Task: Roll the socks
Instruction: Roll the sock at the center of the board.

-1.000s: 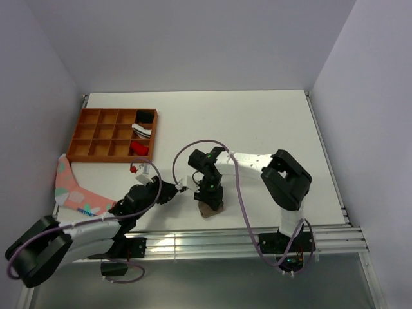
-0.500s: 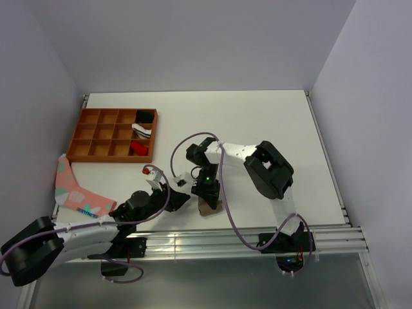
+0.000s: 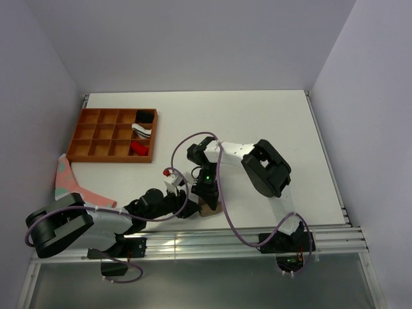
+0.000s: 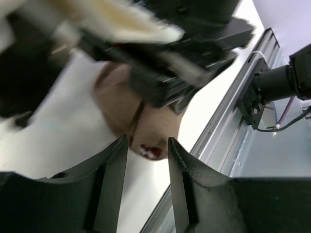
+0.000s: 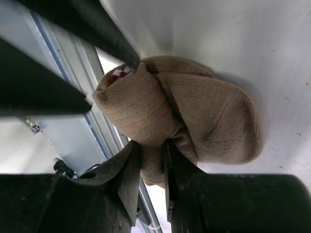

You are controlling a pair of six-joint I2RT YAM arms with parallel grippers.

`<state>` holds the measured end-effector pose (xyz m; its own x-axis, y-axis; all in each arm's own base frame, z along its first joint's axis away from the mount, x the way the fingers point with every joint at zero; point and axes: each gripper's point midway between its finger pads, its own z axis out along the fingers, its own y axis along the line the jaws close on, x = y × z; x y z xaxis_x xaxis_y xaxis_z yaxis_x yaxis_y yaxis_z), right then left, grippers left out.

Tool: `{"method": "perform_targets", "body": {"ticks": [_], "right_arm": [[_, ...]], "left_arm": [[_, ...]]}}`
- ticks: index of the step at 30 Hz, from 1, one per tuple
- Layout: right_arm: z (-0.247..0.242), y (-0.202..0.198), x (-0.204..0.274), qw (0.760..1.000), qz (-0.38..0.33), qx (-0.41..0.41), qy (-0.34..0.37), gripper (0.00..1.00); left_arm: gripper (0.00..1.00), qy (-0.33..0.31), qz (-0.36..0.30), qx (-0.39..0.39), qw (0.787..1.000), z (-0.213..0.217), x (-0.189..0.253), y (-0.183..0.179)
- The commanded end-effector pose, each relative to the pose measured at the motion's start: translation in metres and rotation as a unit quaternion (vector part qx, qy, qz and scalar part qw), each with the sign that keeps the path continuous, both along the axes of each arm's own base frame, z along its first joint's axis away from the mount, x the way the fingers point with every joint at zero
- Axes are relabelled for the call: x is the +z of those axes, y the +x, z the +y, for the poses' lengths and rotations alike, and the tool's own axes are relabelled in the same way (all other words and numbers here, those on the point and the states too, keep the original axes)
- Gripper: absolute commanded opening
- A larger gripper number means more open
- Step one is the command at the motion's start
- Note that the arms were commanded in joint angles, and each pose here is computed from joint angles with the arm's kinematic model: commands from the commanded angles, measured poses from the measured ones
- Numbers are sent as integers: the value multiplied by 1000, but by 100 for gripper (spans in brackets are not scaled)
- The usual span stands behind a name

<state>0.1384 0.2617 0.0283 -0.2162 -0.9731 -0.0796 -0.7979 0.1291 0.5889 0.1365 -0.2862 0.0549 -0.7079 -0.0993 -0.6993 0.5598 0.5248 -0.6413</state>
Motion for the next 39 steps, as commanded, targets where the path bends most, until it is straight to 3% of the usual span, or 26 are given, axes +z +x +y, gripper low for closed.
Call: {"method": "perform_targets", "body": {"ticks": [1, 21, 24, 33, 39], "right_arm": [[1, 9, -19, 1000, -15, 15, 2, 22], [4, 12, -20, 1000, -8, 7, -2, 22], [5, 13, -20, 1000, -13, 3, 2, 23], [13, 24, -11, 998, -50, -26, 34, 37], [11, 49, 10, 989, -99, -74, 78, 48]], "left_arm": [[45, -38, -50, -30, 998, -24, 33, 3], [46, 24, -35, -29, 999, -34, -1, 8], [41, 35, -29, -19, 999, -33, -7, 11], [2, 75, 3, -8, 997, -27, -35, 10], [0, 89, 19, 5, 996, -19, -46, 8]]}}
